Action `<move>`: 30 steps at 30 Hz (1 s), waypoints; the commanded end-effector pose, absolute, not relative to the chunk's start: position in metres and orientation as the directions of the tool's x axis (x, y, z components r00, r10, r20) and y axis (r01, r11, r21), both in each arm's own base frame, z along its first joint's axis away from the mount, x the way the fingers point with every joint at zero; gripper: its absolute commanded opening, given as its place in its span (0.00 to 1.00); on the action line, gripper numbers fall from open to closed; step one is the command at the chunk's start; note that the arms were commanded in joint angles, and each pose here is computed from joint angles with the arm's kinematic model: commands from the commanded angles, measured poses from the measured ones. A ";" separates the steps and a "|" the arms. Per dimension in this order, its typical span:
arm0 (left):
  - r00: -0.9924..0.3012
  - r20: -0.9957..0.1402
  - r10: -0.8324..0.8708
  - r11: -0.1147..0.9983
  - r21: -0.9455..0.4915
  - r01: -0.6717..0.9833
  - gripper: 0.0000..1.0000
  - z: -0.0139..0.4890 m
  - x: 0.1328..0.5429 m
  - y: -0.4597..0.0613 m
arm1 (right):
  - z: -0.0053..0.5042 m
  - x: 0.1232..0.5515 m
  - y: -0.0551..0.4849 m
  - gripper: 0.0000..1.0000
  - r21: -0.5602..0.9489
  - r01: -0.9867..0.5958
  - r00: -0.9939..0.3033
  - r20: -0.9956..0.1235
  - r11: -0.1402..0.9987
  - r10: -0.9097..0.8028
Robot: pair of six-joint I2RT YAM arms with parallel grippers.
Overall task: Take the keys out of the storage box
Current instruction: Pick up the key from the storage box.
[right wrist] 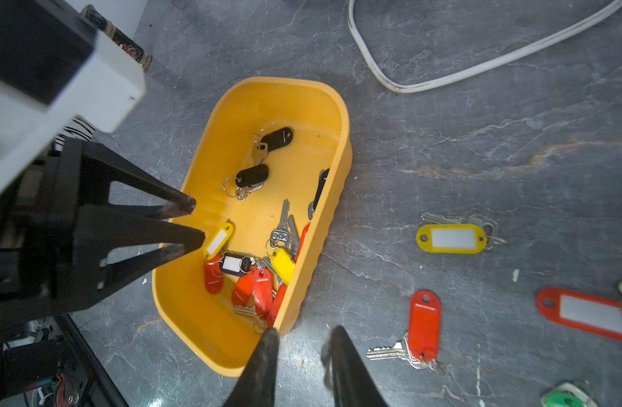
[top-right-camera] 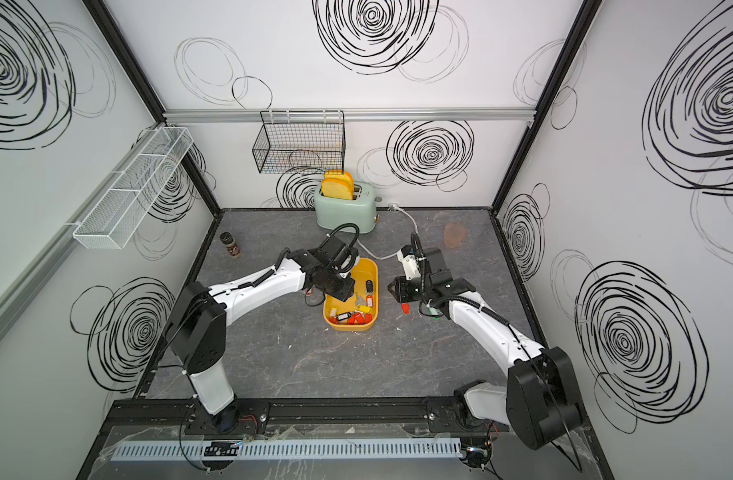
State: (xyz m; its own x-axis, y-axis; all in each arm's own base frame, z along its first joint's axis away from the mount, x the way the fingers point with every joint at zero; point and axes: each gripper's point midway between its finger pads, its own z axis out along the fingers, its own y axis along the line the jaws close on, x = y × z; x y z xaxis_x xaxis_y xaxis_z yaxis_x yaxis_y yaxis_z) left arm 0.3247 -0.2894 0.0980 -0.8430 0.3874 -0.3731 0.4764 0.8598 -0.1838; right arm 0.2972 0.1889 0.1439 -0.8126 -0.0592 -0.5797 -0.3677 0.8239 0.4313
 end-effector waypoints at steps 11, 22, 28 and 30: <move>-0.889 -0.273 0.369 0.876 -0.219 0.430 0.39 0.053 0.311 -0.311 | 0.136 0.288 0.182 0.30 0.430 -0.352 -0.826 -0.561 0.832 -0.060; -0.898 -0.268 0.349 0.893 -0.195 0.406 0.40 0.036 0.317 -0.315 | 0.133 0.288 0.179 0.30 0.427 -0.344 -0.828 -0.557 0.836 -0.056; -0.902 -0.273 0.335 0.907 -0.165 0.387 0.41 0.030 0.326 -0.315 | 0.133 0.289 0.179 0.30 0.428 -0.343 -0.828 -0.558 0.836 -0.055; -0.902 -0.274 0.333 0.908 -0.165 0.385 0.41 0.029 0.329 -0.317 | 0.132 0.289 0.179 0.30 0.428 -0.342 -0.830 -0.555 0.836 -0.055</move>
State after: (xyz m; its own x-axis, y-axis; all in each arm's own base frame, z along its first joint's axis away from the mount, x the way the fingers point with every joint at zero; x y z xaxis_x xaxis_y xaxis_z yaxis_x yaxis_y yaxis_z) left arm 0.3160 -0.3089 0.0240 -0.9019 0.3620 -0.2354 0.4051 0.8982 -0.1709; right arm 0.2919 0.1824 0.1329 -0.8276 -0.0553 -0.5585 -0.3469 0.8327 0.4316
